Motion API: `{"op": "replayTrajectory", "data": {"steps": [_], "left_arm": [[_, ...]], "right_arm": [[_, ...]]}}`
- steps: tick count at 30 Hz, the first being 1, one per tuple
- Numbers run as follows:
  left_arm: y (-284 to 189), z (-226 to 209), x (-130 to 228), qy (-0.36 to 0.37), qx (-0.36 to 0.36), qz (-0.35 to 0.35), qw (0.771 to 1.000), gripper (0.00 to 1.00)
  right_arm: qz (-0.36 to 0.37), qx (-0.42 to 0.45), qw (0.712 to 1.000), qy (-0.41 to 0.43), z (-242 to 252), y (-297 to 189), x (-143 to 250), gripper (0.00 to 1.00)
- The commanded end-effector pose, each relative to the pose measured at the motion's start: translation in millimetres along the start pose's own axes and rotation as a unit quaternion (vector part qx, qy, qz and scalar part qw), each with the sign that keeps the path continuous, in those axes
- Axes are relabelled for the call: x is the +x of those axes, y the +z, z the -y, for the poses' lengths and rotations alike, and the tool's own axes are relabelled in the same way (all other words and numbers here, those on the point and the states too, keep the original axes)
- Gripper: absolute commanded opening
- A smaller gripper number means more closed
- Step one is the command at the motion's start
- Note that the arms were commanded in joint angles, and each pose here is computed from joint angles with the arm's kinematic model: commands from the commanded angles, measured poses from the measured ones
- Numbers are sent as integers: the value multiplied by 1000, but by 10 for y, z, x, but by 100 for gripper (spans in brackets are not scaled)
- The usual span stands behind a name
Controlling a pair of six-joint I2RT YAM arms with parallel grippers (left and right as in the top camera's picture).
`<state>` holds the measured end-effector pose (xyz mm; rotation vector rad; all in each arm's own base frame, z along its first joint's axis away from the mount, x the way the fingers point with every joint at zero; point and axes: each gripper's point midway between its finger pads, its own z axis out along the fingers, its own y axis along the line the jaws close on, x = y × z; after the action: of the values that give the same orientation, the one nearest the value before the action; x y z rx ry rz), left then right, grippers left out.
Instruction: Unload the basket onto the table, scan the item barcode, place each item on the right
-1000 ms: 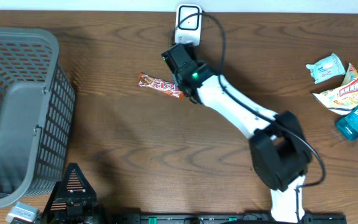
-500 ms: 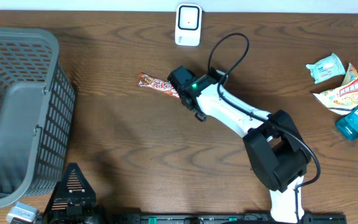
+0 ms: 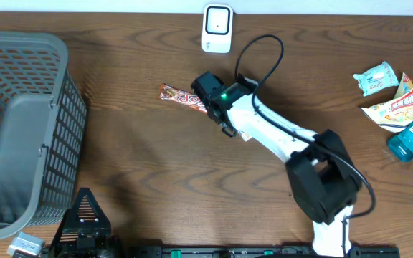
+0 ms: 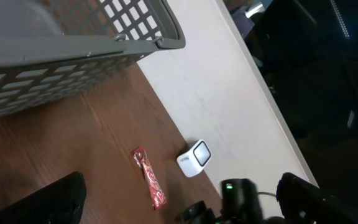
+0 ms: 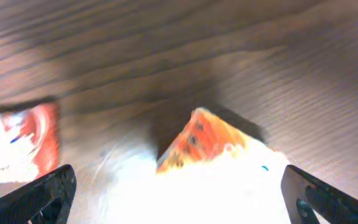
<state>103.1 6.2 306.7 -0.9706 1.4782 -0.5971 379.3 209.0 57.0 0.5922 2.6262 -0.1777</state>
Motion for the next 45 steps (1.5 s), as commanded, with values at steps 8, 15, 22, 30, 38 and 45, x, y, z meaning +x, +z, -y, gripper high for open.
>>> {"op": "replayTrajectory", "data": {"steps": [8,15,22,30,38,45], "left_arm": [[-25,9,-16,2,2,5,1000,98],[-14,-7,-7,1,0,3,1000,98],[-12,-9,-6,1,-1,3,1000,98],[-13,-7,-7,1,0,3,1000,98],[-13,-6,-8,1,0,3,1000,98],[-13,-7,-7,1,0,3,1000,98]], "right_arm": [[1,-65,998,-9,424,-999,-457,91],[-29,3,1000,10,1265,-1328,-458,31],[-55,7,995,79,1245,-982,-255,68],[-76,-21,974,210,1103,-418,87,62],[-52,-105,965,235,846,-33,155,52],[-41,-126,961,241,818,116,213,54]]}}
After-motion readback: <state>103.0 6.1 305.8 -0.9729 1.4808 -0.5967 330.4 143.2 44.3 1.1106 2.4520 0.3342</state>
